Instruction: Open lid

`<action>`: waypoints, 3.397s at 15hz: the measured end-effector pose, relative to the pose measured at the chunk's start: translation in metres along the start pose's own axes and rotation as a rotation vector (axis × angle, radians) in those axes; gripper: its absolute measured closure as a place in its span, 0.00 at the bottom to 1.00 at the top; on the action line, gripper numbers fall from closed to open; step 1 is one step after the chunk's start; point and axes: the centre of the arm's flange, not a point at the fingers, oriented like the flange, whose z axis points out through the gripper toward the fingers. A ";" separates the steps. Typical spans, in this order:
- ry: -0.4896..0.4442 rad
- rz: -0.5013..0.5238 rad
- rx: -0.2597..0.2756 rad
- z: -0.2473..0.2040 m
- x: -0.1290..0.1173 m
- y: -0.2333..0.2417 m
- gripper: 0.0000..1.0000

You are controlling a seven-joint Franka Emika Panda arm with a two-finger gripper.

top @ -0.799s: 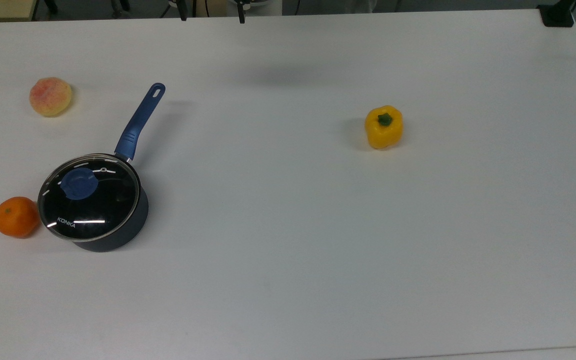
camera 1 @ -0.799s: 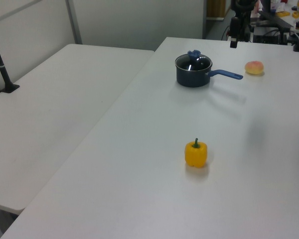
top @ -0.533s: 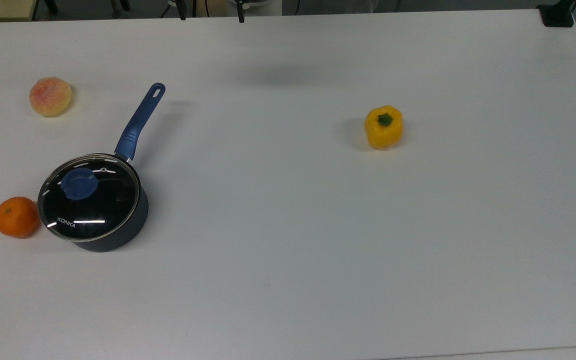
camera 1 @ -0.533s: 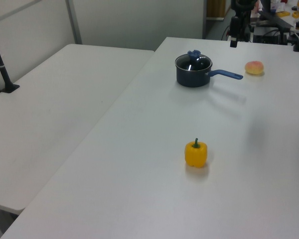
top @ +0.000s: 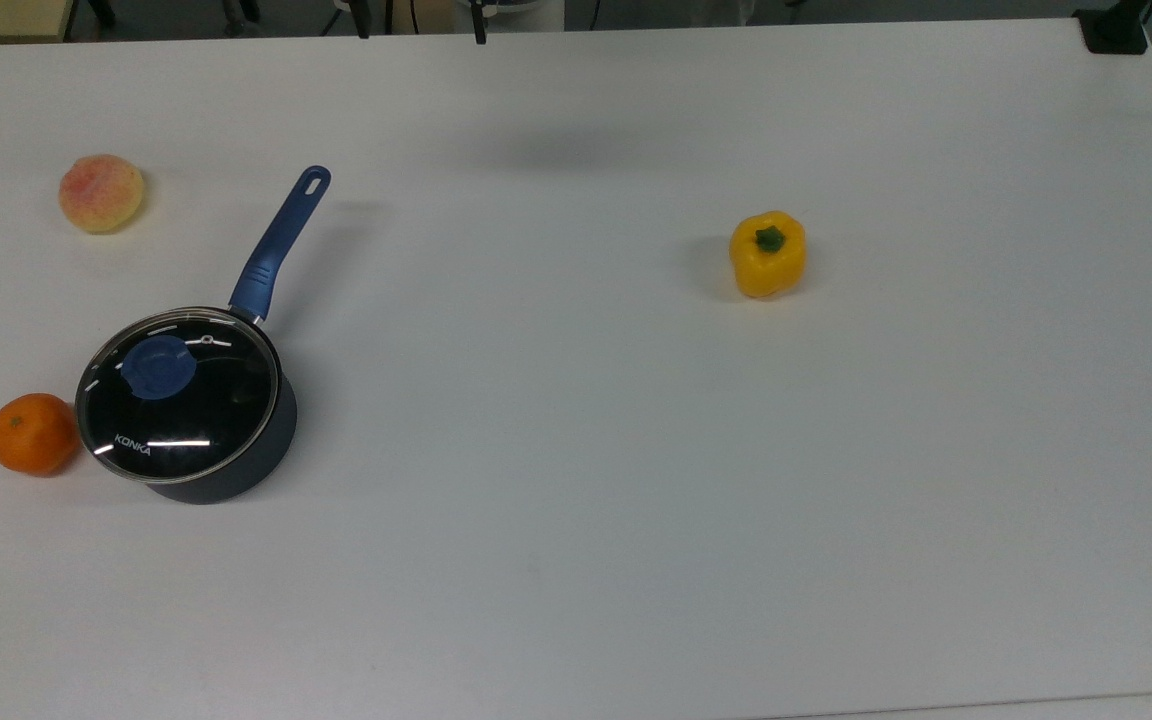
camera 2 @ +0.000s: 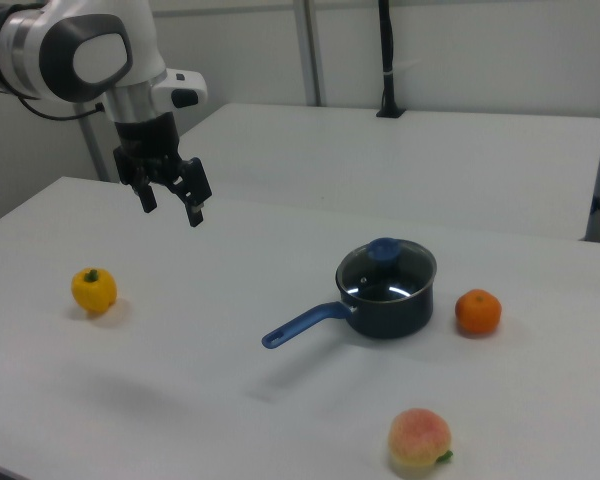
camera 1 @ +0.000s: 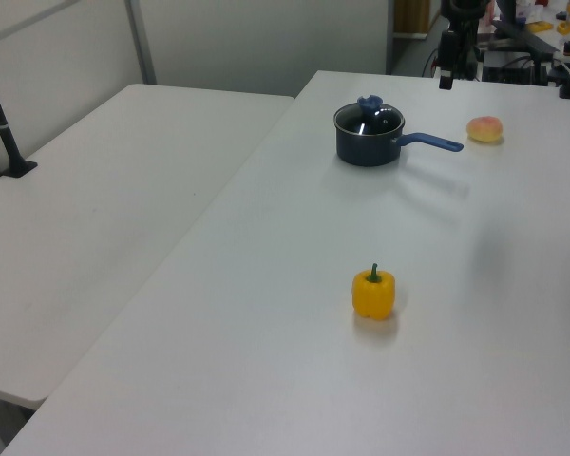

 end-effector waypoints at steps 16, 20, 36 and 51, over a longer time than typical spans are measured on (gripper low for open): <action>0.117 0.587 -0.037 0.027 0.094 0.134 0.00; 0.177 0.702 -0.034 0.070 0.121 0.158 0.00; 0.416 0.770 -0.012 0.179 0.175 0.196 0.00; 0.434 0.748 -0.019 0.188 0.179 0.194 0.40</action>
